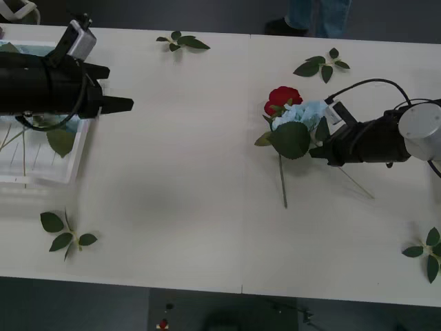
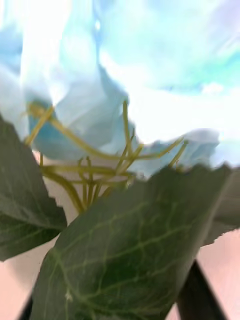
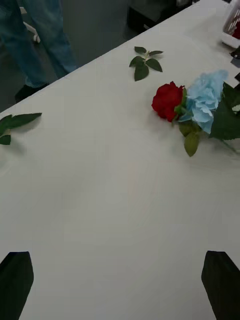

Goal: Put the red flowers into the right box and the blue flowers into the left box

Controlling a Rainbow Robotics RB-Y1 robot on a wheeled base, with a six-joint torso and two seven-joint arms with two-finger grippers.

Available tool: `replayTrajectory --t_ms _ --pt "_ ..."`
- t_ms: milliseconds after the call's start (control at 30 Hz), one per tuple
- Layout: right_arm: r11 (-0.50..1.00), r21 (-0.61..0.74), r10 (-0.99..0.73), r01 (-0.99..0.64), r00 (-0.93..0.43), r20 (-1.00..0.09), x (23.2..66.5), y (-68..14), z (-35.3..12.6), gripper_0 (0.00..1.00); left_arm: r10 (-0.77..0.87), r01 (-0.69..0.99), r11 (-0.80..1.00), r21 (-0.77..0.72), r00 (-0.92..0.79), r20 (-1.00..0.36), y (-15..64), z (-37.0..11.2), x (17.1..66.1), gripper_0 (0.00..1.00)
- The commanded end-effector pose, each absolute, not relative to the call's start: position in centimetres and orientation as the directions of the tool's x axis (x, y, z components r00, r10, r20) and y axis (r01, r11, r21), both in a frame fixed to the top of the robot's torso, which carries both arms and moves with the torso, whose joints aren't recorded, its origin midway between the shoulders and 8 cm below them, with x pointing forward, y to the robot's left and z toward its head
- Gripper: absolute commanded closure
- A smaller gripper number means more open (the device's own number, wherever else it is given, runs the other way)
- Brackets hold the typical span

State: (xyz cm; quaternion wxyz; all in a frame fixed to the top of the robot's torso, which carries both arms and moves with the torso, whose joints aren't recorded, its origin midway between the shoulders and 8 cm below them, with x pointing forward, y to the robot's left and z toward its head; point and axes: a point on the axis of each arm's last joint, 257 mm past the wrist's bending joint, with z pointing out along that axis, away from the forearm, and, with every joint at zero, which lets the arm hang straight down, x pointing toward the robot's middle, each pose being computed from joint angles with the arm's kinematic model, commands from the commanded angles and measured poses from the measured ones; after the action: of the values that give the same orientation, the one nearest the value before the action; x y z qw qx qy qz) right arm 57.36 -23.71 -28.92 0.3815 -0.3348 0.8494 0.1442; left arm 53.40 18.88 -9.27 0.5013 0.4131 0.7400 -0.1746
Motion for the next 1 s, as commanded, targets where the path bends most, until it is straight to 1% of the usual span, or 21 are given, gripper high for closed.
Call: replayTrajectory --t_ms 33,200,367,433,533,567,667,800,867,1000 --pt "0.737 0.008 -0.416 -0.675 -0.464 -0.782 58.4 -22.3 -26.4 1.00 0.355 0.805 0.585 0.100 -0.143 -0.924 15.3 -8.4 53.0 0.02" --pt "0.737 0.017 -0.405 -0.676 -0.461 -0.790 58.4 -22.2 -26.1 1.00 0.320 0.845 0.522 0.119 -0.064 -0.945 11.8 -9.6 51.9 0.02" --pt "0.736 0.034 -0.390 -0.676 -0.464 -0.795 58.3 -22.2 -25.7 1.00 0.250 0.910 0.411 0.050 -0.060 -0.966 9.2 -11.7 49.6 0.02" --pt "0.737 0.063 -0.367 -0.673 -0.476 -0.799 58.1 -22.4 -25.2 1.00 0.242 0.942 0.333 0.035 -0.049 -0.969 8.0 -12.9 47.9 0.02" --pt "0.735 0.101 -0.336 -0.671 -0.489 -0.805 57.7 -22.9 -24.2 1.00 0.236 0.958 0.288 -0.003 -0.074 -0.969 7.3 -13.5 46.5 0.01" --pt "0.728 0.142 -0.303 -0.671 -0.500 -0.811 57.3 -23.4 -22.9 1.00 0.240 0.966 0.256 -0.024 -0.088 -0.967 7.1 -13.7 45.5 0.01" --pt "0.704 0.207 -0.257 -0.679 -0.516 -0.817 56.2 -23.8 -20.8 1.00 0.244 0.976 0.214 -0.043 -0.096 -0.965 6.9 -13.6 44.2 0.02" --pt "0.659 0.278 -0.206 -0.699 -0.523 -0.827 54.6 -23.8 -18.4 1.00 0.264 0.985 0.172 -0.031 -0.077 -0.961 7.2 -13.0 42.9 0.02" --pt "0.629 0.285 -0.177 -0.723 -0.491 -0.853 53.8 -23.6 -17.0 1.00 0.262 0.988 0.152 -0.020 -0.059 -0.963 7.3 -12.0 42.3 0.02" --pt "0.576 0.306 -0.122 -0.758 -0.450 -0.885 52.2 -22.5 -15.7 1.00 0.218 0.989 0.150 -0.019 -0.051 -0.975 7.3 -10.2 42.1 0.02"
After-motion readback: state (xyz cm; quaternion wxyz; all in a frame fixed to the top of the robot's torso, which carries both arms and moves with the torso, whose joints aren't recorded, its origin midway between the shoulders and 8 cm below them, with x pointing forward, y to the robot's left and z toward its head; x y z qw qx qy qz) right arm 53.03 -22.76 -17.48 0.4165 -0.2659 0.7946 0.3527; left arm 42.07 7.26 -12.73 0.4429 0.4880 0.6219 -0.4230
